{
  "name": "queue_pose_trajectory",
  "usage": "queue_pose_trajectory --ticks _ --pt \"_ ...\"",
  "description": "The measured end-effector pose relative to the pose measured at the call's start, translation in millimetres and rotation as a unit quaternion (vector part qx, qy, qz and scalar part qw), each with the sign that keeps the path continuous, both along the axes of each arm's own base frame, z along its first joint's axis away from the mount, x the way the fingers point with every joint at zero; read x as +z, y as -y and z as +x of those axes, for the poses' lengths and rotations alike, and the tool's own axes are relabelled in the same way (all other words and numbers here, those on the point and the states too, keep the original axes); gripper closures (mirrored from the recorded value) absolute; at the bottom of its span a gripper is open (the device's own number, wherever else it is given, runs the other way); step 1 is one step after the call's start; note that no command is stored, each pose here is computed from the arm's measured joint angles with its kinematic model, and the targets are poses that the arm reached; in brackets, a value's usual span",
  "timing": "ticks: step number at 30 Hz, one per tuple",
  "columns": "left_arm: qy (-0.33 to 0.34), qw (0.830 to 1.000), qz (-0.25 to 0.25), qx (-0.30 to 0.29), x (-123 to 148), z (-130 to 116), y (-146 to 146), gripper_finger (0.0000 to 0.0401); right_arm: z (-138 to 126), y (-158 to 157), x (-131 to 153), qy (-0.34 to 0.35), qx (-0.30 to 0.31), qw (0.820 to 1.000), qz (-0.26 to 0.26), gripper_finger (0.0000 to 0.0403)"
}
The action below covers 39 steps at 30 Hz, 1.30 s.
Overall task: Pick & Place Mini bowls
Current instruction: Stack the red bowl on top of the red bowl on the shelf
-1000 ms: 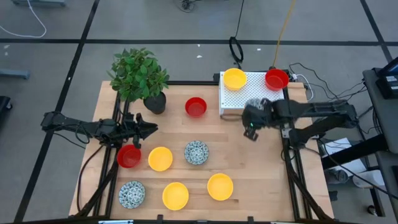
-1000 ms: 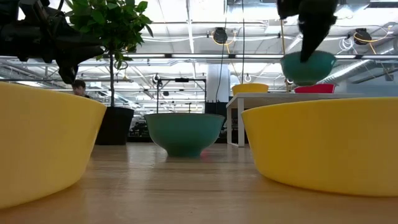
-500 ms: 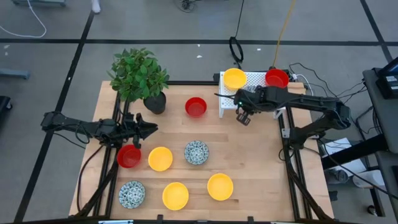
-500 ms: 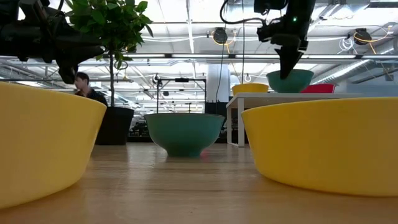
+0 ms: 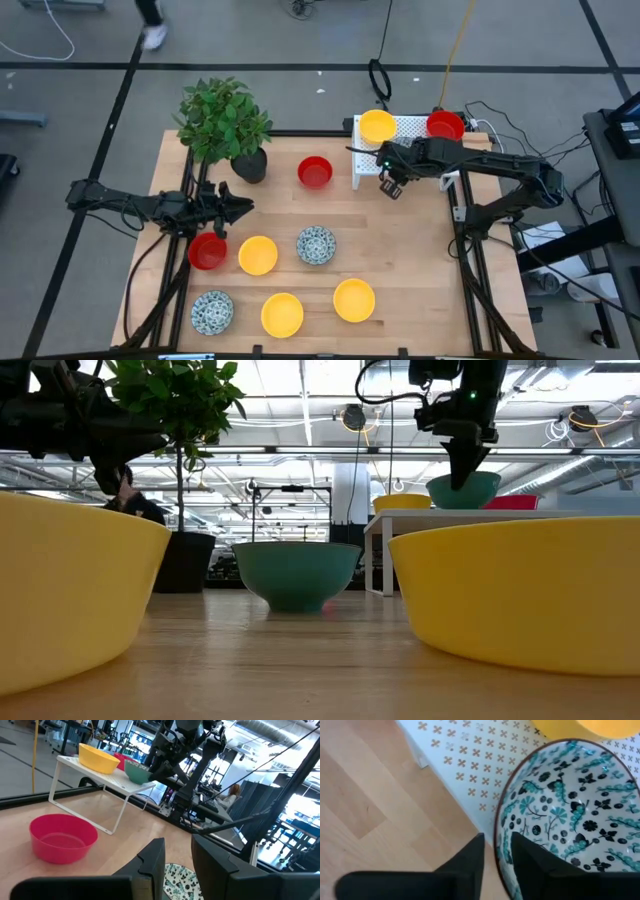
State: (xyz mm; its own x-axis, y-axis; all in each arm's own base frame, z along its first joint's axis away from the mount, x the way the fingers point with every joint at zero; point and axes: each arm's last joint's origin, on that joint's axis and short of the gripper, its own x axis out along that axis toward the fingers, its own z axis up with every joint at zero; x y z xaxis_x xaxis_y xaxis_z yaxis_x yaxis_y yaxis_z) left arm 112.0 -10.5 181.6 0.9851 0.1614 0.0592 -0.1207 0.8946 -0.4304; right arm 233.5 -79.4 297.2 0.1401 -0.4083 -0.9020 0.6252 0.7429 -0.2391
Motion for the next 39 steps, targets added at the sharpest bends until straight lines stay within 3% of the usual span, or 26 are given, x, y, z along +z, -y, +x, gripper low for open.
queue_pose_trajectory --ticks 7,12,16,20,22,26,35,39 --pt "0.000 1.000 0.000 0.000 0.0 0.0 0.0 0.0304 -6.0 0.1 12.1 0.007 -0.017 1.000 0.003 0.0244" --pt "0.000 1.000 0.000 0.000 0.0 0.0 0.0 0.0304 -8.2 -7.2 37.3 0.057 -0.007 0.998 0.006 0.0224" --pt "0.000 1.000 0.000 0.000 0.0 0.0 0.0 0.0304 4.8 -16.4 49.8 0.143 0.062 0.987 0.046 0.0224" --pt "0.000 1.000 0.000 0.000 0.0 0.0 0.0 0.0304 29.9 -29.9 54.3 0.233 0.185 0.953 0.062 0.0230" --pt "0.000 1.000 0.000 0.000 0.0 0.0 0.0 0.0304 44.8 -35.6 48.2 0.258 0.225 0.939 0.044 0.0230" --pt "0.000 1.000 0.000 0.000 0.0 0.0 0.0 0.0304 77.2 -39.0 22.3 0.265 0.263 0.927 0.042 0.0218" --pt "0.000 1.000 0.000 0.000 0.0 0.0 0.0 0.0304 136.2 -32.0 -48.5 0.228 0.292 0.928 0.048 0.0169" --pt "0.000 1.000 0.000 0.000 0.0 0.0 0.0 0.0304 151.1 -27.5 -70.7 0.196 0.322 0.926 -0.013 0.0160"
